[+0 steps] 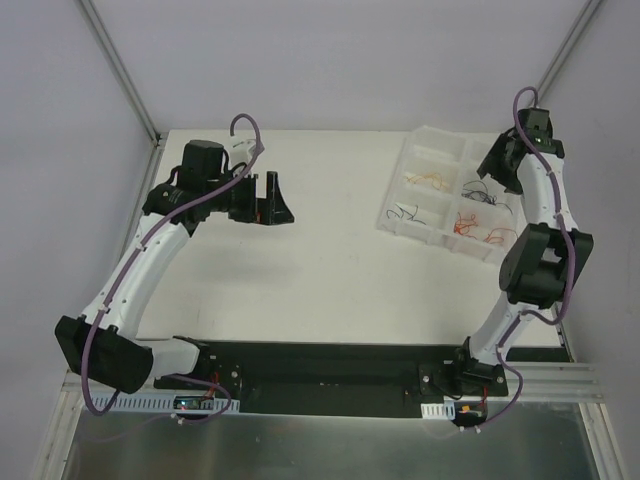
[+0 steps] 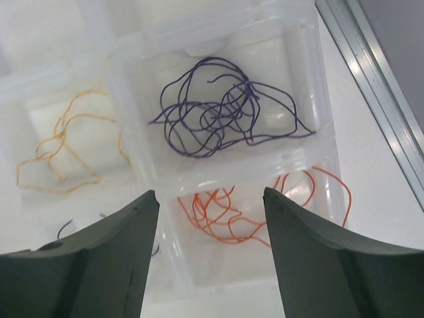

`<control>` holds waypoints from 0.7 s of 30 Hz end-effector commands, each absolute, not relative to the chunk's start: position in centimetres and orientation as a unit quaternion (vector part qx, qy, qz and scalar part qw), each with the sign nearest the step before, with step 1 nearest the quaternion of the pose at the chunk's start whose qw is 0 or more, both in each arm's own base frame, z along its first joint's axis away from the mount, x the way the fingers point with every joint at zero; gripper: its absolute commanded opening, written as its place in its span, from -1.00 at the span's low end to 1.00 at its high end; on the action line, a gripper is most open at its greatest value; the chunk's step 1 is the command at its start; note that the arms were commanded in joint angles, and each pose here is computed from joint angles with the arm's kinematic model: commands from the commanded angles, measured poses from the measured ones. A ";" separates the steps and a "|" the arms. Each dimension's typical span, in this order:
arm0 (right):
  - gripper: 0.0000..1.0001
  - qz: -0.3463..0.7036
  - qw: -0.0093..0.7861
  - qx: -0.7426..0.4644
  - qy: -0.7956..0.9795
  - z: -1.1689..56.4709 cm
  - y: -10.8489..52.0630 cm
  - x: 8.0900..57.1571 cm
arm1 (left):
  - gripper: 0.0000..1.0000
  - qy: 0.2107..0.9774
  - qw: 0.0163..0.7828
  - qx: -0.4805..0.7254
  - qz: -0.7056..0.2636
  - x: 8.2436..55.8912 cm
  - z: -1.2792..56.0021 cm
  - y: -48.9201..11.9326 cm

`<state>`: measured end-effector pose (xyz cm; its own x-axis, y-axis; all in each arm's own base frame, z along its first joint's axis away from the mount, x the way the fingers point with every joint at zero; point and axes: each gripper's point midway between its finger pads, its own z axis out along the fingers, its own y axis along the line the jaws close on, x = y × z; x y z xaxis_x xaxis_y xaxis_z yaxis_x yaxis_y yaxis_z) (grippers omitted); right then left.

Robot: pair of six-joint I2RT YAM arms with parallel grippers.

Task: Untangle the cables

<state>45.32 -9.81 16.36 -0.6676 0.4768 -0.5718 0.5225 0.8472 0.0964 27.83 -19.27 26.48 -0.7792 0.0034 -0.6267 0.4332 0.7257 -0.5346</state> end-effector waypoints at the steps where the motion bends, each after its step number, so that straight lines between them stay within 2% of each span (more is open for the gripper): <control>1: 0.36 -0.039 0.319 0.233 0.918 20.6 -6.5 41.5 | 0.98 0.868 0.288 0.104 -0.390 25.2 27.2 -19.9; 7: 0.41 0.065 0.346 0.092 0.931 21.3 5.2 36.4 | 0.95 0.874 0.203 0.048 -0.439 21.7 25.1 -20.7; 11: 0.45 0.202 0.354 0.018 0.913 21.1 12.2 30.3 | 0.93 0.864 0.186 0.035 -0.468 19.8 25.1 -21.1; 13: 0.49 0.260 0.371 0.015 0.891 21.0 13.5 27.5 | 0.94 0.848 0.201 0.041 -0.488 19.0 26.1 -21.3; 16: 0.54 0.287 0.411 0.030 0.865 21.1 13.0 24.1 | 0.94 0.818 0.240 0.054 -0.519 18.1 28.2 -21.6; 18: 0.90 0.274 0.442 0.060 0.852 21.4 11.4 22.4 | 0.94 0.792 0.280 0.066 -0.539 17.5 30.1 -21.7; 20: 0.99 0.265 0.466 0.068 0.841 22.0 10.3 20.5 | 0.95 0.766 0.315 0.071 -0.556 17.1 32.2 -21.6; 21: 0.93 0.258 0.485 0.073 0.832 22.9 9.6 19.7 | 0.95 0.751 0.337 0.082 -0.562 16.9 33.5 -21.5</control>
<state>21.16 10.82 19.58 -0.6468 0.2836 -0.7080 -0.1315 0.8729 0.4698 17.58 -20.95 27.49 -0.8653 -0.1785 -0.4685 0.3358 0.4874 -0.8060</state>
